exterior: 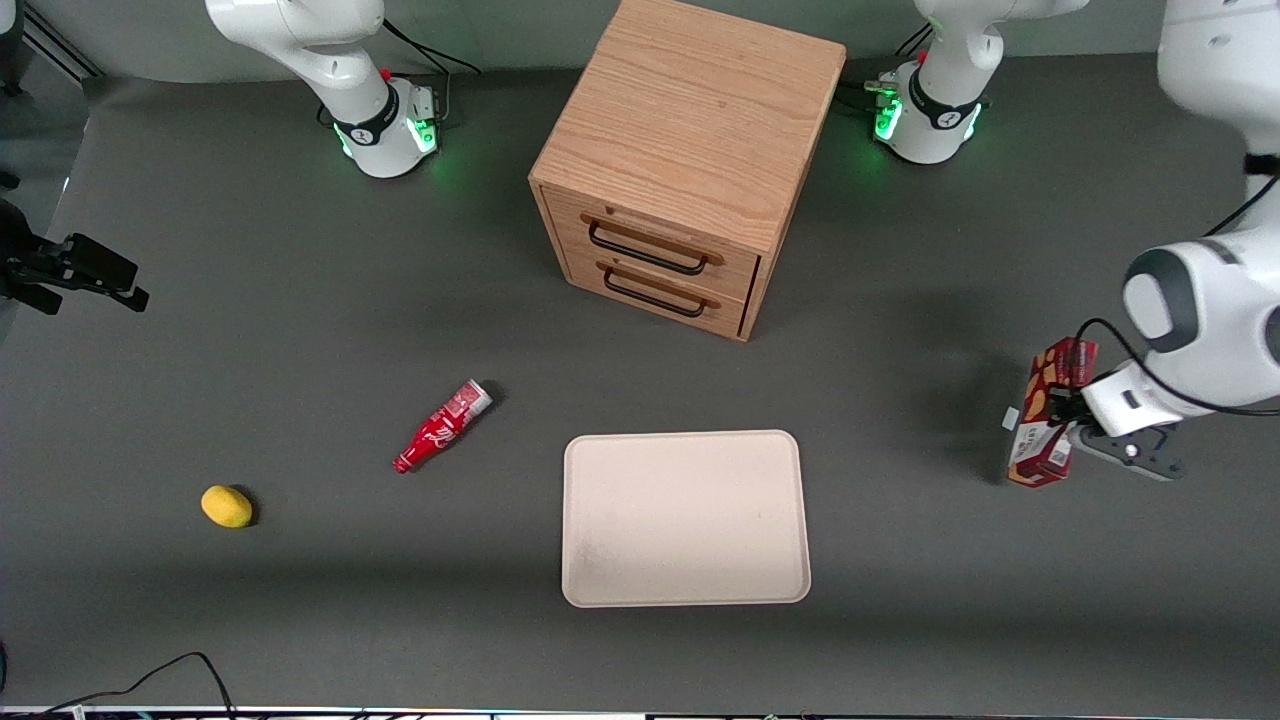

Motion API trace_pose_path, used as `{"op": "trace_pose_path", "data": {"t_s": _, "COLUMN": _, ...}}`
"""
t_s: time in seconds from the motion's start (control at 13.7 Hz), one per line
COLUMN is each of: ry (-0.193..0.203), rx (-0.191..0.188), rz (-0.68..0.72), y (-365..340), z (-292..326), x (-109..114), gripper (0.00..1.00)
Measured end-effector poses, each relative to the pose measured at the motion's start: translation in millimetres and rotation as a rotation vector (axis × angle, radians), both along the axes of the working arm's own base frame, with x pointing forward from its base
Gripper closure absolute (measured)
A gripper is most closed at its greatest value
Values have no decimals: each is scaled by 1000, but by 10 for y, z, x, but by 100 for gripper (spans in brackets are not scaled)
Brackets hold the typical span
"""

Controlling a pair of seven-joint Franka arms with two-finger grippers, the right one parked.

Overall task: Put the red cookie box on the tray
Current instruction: 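Lift the cookie box with the left gripper and carry it over the white tray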

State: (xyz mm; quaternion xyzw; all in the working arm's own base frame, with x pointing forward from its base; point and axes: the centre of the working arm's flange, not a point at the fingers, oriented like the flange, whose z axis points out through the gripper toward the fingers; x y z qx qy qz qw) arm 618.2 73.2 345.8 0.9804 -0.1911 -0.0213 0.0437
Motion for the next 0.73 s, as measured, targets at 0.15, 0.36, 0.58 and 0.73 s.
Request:
{"op": "trace_pose_path", "data": {"t_s": 0.15, "ry": 25, "rx": -18, "rz": 26, "y": -14, "z": 773, "x": -1, "gripper": 92}}
{"op": "trace_pose_path", "data": {"t_s": 0.36, "ry": 50, "rx": -32, "rz": 39, "y": 24, "z": 1719, "x": -151, "gripper": 92}}
{"op": "trace_pose_path", "data": {"t_s": 0.58, "ry": 67, "rx": -35, "rz": 53, "y": 89, "z": 2120, "x": -228, "gripper": 92}}
{"op": "trace_pose_path", "data": {"t_s": 0.73, "ry": 74, "rx": -32, "rz": 79, "y": 69, "z": 2233, "x": -235, "gripper": 92}}
